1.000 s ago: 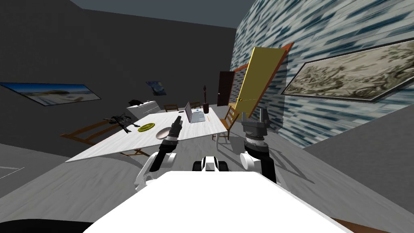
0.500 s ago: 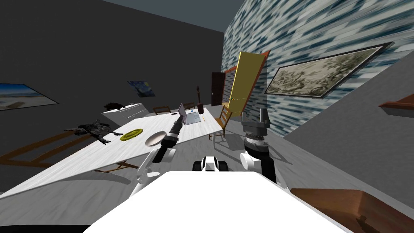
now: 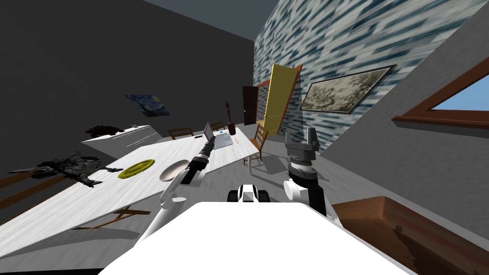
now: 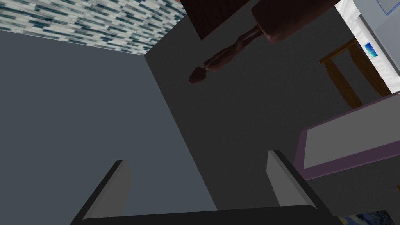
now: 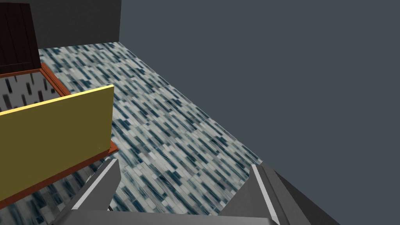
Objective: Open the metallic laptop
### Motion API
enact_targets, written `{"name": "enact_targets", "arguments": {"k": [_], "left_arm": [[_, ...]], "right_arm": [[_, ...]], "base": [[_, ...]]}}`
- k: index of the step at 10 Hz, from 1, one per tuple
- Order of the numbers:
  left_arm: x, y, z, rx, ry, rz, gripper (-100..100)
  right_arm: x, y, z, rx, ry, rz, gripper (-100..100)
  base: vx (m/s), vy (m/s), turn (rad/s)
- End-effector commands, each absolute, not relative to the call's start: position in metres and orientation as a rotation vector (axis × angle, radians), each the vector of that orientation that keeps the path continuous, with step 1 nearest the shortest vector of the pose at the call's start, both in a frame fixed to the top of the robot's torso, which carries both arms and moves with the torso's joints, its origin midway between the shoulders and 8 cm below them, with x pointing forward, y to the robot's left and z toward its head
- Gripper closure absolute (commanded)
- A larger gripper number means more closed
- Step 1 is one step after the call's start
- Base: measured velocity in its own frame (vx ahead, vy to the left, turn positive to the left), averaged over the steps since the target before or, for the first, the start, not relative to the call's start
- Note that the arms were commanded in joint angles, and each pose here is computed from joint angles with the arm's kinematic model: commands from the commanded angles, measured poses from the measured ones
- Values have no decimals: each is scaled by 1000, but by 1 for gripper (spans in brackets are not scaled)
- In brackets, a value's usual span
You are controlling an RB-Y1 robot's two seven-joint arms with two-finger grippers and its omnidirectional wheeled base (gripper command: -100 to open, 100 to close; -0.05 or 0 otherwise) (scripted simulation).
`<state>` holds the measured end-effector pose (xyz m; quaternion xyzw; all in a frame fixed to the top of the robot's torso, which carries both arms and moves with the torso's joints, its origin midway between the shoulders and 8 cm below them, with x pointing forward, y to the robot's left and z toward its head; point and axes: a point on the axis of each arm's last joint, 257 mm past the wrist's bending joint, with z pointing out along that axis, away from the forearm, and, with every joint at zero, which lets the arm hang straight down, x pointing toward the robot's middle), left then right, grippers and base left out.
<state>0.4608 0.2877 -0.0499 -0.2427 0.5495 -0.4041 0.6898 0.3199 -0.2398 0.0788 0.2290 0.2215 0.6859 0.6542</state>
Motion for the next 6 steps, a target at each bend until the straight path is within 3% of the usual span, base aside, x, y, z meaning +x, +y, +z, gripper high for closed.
{"name": "enact_targets", "arguments": {"k": [1,3,6], "left_arm": [[473,310,-59,-574,1268,-823,-100],[483,335,-65,-606,1294,-747,-100],[490,365,-73,-654,1318,-658,-100]], "right_arm": [[320,-240,79,519,502,1556,0],[320,-240,79,519,502,1556,0],[320,-240,79,519,502,1556,0]], "base": [[-18,25,-202],[-24,36,-231],[-22,31,-104]]}}
